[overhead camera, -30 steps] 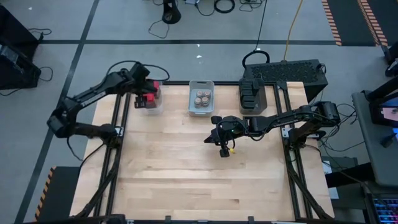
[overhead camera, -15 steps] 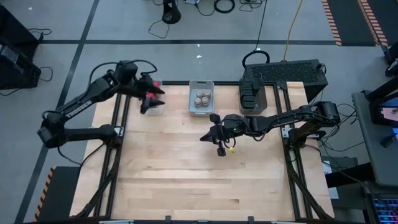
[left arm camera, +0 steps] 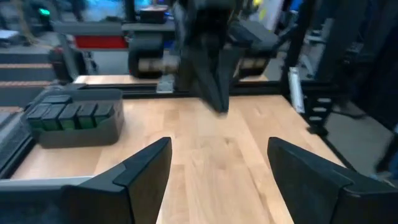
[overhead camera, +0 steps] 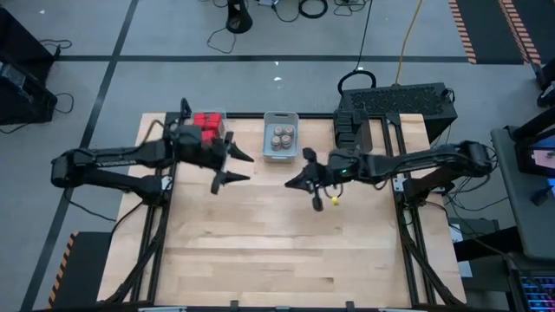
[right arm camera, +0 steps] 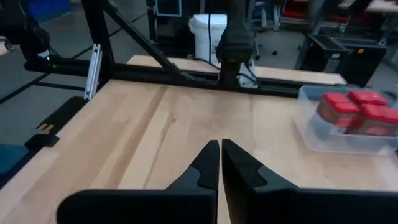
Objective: Sort spices by type
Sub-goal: Return to home position
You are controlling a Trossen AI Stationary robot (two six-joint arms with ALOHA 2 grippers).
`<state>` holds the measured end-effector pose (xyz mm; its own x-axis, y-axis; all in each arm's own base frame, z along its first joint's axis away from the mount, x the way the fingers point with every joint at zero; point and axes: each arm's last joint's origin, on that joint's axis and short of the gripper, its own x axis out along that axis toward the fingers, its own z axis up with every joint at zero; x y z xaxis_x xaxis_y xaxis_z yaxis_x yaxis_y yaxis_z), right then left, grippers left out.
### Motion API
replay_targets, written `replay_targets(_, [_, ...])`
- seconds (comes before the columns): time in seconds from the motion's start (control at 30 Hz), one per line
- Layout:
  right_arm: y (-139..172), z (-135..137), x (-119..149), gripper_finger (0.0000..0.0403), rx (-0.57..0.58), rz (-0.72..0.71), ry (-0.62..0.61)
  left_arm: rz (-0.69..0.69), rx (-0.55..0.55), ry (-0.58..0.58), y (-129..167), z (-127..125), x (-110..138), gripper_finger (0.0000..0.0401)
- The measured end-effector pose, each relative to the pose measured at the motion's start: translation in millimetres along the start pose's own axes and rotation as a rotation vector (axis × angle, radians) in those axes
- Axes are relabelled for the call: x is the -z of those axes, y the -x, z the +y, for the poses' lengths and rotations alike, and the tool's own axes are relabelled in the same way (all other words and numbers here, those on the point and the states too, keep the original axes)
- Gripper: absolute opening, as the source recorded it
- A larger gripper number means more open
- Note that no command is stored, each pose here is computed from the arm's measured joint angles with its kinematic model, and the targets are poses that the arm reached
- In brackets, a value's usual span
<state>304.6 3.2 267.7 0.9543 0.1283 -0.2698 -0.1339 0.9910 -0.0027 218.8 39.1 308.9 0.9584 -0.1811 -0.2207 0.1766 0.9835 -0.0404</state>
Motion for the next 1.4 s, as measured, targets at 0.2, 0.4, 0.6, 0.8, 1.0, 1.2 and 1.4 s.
replay_targets(0.2, [44.6, 0.6, -19.3, 0.0, 0.017, 0.009, -0.001, -0.067, -0.03, 0.017, -13.1, -22.6, 27.9, 0.0272])
replay_targets(0.4, [77.2, 4.8, -20.1, 0.0, 0.019, 0.061, -0.012, -0.156, -0.083, -0.006, -0.3, -36.3, 33.1, 0.0272])
replay_targets(0.6, [91.4, 7.9, 10.9, 0.0, 0.034, 0.044, -0.037, -0.199, -0.106, -0.007, 25.0, -43.4, 45.8, 0.0272])
replay_targets(0.8, [99.3, 7.7, 49.9, 0.0, 0.136, -0.054, -0.101, -0.211, -0.187, 0.002, 38.7, -44.3, 76.1, 0.0272])
replay_targets(1.0, [109.2, 10.0, 76.9, 0.0, 0.147, -0.09, -0.147, -0.227, -0.216, 0.001, 45.7, -44.9, 102.4, 0.0272])
replay_targets(1.2, [122.0, 7.3, 92.5, 0.0, 0.176, -0.139, -0.175, -0.221, -0.216, 0.002, 53.9, -46.6, 116.6, 0.0272])
replay_targets(1.4, [134.5, 6.3, 100.4, 0.0, 0.193, -0.185, -0.176, -0.221, -0.256, -0.021, 67.1, -48.2, 117.9, 0.0272])
